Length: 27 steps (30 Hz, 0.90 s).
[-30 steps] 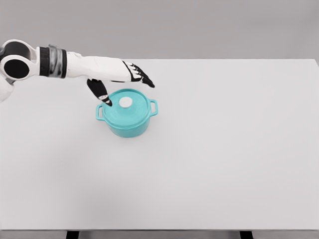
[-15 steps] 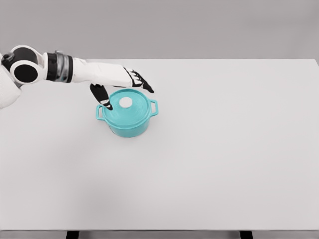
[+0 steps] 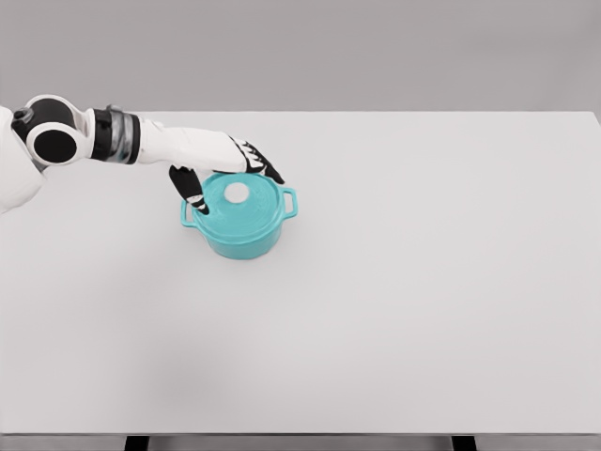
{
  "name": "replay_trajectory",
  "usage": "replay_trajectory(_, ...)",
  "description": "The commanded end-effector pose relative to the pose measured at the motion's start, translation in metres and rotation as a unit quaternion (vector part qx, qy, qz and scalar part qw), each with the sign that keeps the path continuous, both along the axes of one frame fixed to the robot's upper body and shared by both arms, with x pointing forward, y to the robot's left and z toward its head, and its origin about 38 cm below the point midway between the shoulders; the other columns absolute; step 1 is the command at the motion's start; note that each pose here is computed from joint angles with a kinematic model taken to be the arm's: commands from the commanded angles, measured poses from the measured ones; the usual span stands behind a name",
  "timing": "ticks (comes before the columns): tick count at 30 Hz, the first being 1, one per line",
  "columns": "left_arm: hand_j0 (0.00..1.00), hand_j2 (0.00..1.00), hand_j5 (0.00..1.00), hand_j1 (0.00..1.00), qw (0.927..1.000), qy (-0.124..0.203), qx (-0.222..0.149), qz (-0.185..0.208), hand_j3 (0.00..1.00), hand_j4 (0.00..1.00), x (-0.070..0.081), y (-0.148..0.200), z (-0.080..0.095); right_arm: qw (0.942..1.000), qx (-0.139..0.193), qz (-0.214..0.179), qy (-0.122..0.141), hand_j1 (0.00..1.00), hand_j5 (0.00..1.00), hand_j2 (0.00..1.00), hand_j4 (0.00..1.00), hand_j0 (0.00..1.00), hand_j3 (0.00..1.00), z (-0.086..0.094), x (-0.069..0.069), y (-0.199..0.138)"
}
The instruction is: Open the lid of the pot with left arm
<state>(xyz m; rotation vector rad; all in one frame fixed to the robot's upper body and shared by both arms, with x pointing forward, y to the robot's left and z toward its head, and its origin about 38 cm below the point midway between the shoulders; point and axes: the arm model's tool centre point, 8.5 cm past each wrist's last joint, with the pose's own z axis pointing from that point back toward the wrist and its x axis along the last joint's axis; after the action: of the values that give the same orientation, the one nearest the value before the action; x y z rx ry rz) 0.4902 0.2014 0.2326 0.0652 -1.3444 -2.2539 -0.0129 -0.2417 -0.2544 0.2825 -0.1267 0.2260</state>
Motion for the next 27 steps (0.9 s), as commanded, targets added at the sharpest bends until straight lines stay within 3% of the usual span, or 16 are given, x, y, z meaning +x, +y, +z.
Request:
replay_trajectory(1,0.9,0.9,0.9,0.9,1.0,0.002,-0.002,0.003,0.9,0.9,0.0,0.0,-0.001,1.0,0.0,0.0,0.0,1.0,1.0,1.0,1.0,1.0,1.0,0.0,0.0,0.0)
replay_trajectory(7,0.63,0.63,0.63,0.63,0.9999,0.012,-0.007,0.002,0.63,0.63,-0.002,0.0,-0.006,1.0,0.0,0.0,0.0,1.0,1.0,1.0,1.0,1.0,1.0,0.0,0.0,0.0)
replay_trajectory(11,0.52,0.52,0.52,0.52,0.9997,0.016,-0.016,0.004,0.52,0.52,-0.003,0.0,-0.005,1.0,0.0,0.0,0.0,1.0,1.0,1.0,1.0,1.0,1.0,0.0,0.0,0.0)
replay_trajectory(14,0.34,0.34,0.34,0.34,0.9983,0.034,-0.045,-0.01,0.34,0.34,-0.012,-0.005,0.001,1.0,0.0,0.0,0.0,1.0,1.0,1.0,1.0,1.0,1.0,0.0,0.0,0.0)
replay_trajectory(19,0.34,0.34,0.34,0.34,0.9983,0.021,-0.053,0.01,0.34,0.34,-0.031,0.044,0.032,1.0,0.0,0.0,0.0,1.0,1.0,1.0,1.0,1.0,1.0,0.0,0.0,0.0)
replay_trajectory(22,0.34,0.34,0.34,0.34,0.9974,0.01,-0.051,0.05,0.34,0.34,-0.035,0.086,0.052,1.0,0.0,0.001,0.0,1.0,1.0,1.0,1.0,1.0,1.0,0.0,0.0,0.0)
replay_trajectory(27,0.35,0.35,0.35,0.35,0.9883,0.014,-0.043,0.146,0.35,0.35,-0.017,0.148,0.048,1.0,0.0,0.0,0.0,1.0,1.0,1.0,1.0,1.0,1.0,0.0,0.0,0.0)
